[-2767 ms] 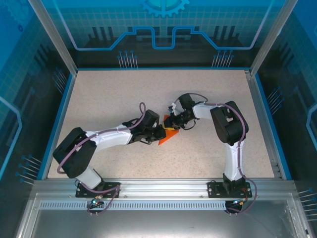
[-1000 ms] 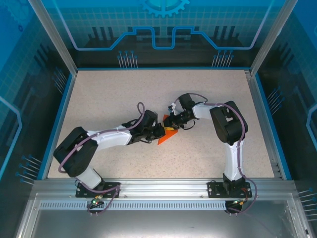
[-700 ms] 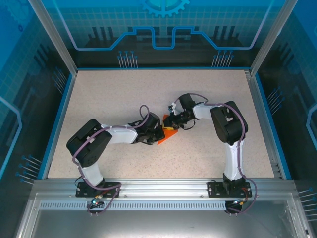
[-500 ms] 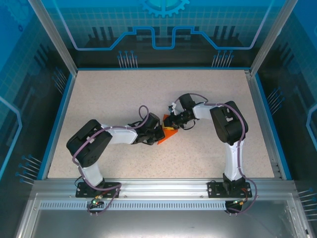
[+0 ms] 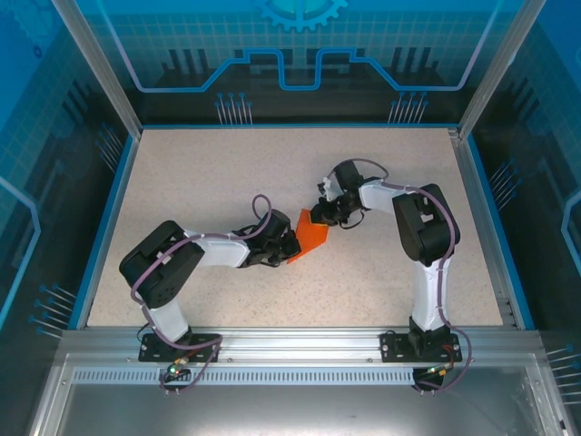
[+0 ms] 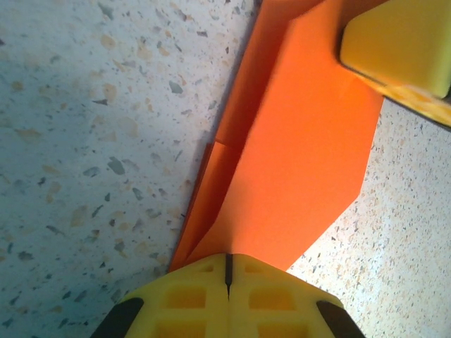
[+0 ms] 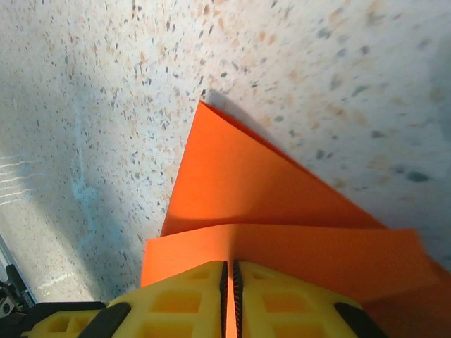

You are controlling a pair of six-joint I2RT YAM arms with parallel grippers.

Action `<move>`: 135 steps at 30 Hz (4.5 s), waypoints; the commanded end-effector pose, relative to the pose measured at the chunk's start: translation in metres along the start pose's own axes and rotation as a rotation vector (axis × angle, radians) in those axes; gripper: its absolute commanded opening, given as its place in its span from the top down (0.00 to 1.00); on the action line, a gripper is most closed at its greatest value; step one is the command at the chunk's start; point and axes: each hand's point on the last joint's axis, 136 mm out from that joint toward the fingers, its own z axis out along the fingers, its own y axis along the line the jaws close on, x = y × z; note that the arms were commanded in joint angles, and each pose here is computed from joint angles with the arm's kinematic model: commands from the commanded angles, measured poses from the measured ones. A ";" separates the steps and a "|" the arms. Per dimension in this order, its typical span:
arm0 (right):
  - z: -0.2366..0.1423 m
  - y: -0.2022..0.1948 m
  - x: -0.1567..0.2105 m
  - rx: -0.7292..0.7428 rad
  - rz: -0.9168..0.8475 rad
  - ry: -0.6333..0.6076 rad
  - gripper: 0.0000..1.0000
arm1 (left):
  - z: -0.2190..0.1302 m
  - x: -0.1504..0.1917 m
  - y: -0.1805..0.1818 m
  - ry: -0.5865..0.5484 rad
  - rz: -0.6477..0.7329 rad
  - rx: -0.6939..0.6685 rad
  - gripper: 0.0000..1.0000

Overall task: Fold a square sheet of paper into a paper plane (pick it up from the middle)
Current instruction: Fourth fold the wing at the center of the table.

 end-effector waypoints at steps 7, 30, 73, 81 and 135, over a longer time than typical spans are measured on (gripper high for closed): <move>-0.009 0.049 0.016 -0.082 -0.110 -0.010 0.88 | -0.002 0.030 0.073 0.090 0.010 -0.246 1.00; 0.005 -0.053 -0.016 0.097 0.077 -0.080 0.87 | 0.000 0.050 0.105 0.123 -0.029 -0.307 1.00; 0.019 0.062 0.067 -0.108 -0.051 0.006 0.88 | -0.023 0.061 0.100 0.118 -0.008 -0.271 1.00; 0.045 0.049 0.085 -0.108 0.004 0.065 0.89 | -0.020 0.058 0.097 0.110 -0.006 -0.269 1.00; 0.008 0.035 0.046 0.014 0.054 0.007 0.85 | -0.026 0.061 0.071 0.128 0.048 -0.228 1.00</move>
